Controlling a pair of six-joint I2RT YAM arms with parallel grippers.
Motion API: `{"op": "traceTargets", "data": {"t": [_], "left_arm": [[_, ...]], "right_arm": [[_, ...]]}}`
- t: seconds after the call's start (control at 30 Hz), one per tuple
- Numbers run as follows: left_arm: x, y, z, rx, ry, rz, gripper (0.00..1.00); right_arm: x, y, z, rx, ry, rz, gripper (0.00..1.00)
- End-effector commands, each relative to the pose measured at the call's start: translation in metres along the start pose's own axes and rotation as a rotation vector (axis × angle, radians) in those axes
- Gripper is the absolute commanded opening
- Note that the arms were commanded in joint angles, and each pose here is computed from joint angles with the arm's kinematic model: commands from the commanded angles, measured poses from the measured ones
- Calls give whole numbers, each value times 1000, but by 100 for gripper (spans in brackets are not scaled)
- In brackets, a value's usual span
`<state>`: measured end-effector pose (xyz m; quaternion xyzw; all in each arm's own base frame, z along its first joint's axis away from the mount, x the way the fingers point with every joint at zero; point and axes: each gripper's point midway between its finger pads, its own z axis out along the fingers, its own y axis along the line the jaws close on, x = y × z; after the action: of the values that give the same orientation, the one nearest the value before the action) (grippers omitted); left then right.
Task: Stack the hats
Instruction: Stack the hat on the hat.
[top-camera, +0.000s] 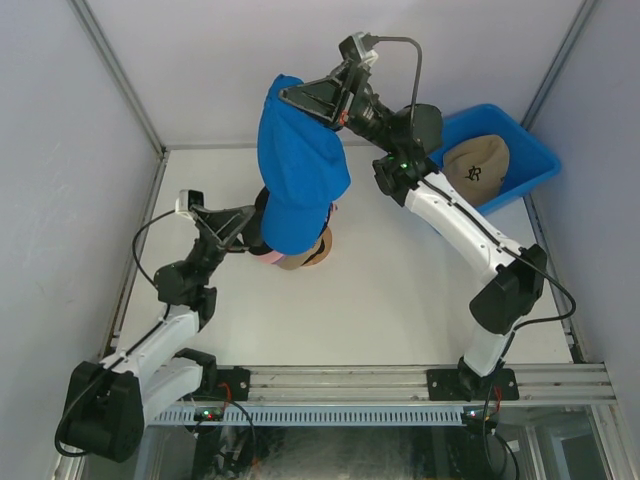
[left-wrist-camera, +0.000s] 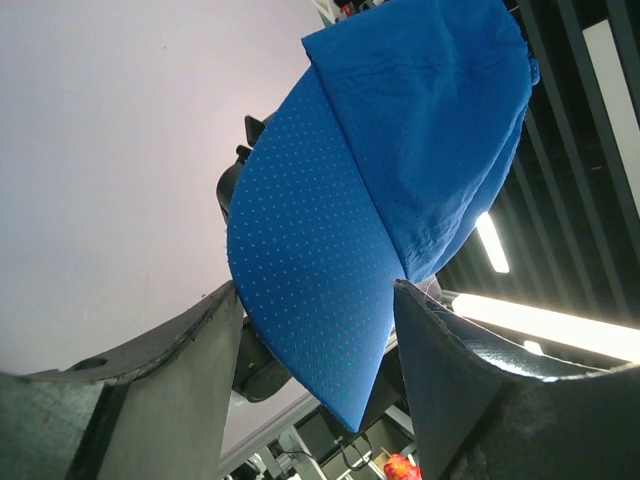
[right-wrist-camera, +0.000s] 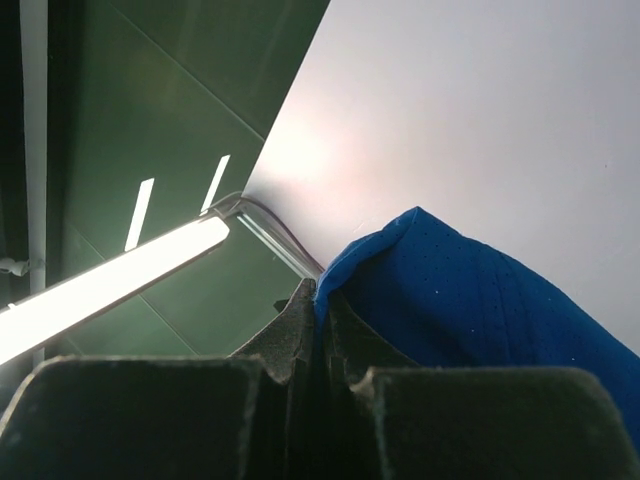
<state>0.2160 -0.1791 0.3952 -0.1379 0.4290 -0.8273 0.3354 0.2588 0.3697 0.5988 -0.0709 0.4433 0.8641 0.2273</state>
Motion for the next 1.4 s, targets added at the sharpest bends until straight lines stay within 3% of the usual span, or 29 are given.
{"op": "traceTargets", "data": {"t": [0.0, 0.63, 0.9, 1.13, 1.37], "left_arm": [[13, -22, -3, 70, 43, 11, 67], [4, -38, 5, 116, 6, -15, 68], [-12, -39, 17, 130, -45, -7, 62], [-19, -38, 16, 133, -77, -11, 32], [-37, -9, -9, 67, -182, 1, 0]], "right_arm": [[-2, 28, 12, -76, -10, -50, 0], [9, 18, 26, -89, 9, -28, 0], [20, 2, 18, -65, 12, 0, 0], [22, -15, 2, -26, 7, 16, 0], [12, -38, -33, 63, -10, -4, 0]]}}
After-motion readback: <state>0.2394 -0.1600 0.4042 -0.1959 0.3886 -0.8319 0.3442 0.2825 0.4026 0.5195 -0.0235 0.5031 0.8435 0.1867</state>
